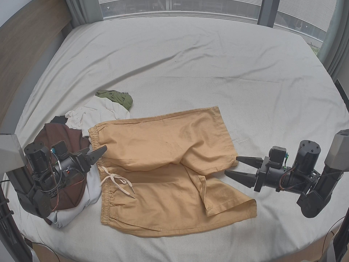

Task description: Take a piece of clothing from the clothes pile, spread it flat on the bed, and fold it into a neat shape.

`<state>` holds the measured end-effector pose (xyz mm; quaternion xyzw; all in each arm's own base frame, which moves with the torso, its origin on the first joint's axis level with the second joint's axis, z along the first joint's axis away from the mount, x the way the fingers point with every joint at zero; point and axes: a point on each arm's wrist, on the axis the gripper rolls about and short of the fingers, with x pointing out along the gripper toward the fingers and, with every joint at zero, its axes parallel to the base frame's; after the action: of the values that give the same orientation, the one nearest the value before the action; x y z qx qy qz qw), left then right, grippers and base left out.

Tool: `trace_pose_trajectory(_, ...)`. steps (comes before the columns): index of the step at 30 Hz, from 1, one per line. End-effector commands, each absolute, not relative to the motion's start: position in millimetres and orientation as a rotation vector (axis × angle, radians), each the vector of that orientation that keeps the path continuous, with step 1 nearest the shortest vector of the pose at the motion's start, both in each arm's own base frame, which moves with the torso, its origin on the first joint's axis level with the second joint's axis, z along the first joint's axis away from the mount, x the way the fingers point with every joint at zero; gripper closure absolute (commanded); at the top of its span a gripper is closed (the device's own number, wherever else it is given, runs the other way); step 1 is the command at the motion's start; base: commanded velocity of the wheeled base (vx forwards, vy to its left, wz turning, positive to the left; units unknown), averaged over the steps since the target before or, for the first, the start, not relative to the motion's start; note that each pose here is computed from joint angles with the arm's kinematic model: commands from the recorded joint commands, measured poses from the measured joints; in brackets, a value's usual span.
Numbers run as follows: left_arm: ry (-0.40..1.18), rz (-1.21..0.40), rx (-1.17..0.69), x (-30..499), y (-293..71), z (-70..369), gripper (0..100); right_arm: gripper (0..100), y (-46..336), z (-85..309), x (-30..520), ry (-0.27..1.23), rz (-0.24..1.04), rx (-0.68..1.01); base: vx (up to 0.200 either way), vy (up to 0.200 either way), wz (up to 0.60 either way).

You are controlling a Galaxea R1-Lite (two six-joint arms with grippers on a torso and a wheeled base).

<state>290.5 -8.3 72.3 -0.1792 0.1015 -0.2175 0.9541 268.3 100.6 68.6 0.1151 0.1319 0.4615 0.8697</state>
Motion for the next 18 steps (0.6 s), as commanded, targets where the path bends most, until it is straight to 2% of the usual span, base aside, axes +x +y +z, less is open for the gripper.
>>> trace_pose_trajectory(1, 0.229, -0.437, -0.368, 283, -8, 70, 0, 0, 101, 58, 253, 0.347, 1.006, 0.245, 0.0, 0.0, 0.0)
trace_pose_trajectory(7, 0.234, -0.44, -0.369, 284, -9, 68, 0, 0, 106, 41, 231, 0.458, 1.077, 0.23, 0.0, 0.0, 0.0)
trace_pose_trajectory(13, 0.231, -0.443, -0.367, 284, -10, 69, 0, 0, 124, 1, 227, 0.577, 1.14, 0.167, 0.0, 0.0, 0.0)
trace_pose_trajectory(18, 0.232, -0.449, -0.367, 284, -12, 69, 0, 0, 140, -3, 252, 0.515, 1.162, 0.157, 0.0, 0.0, 0.0)
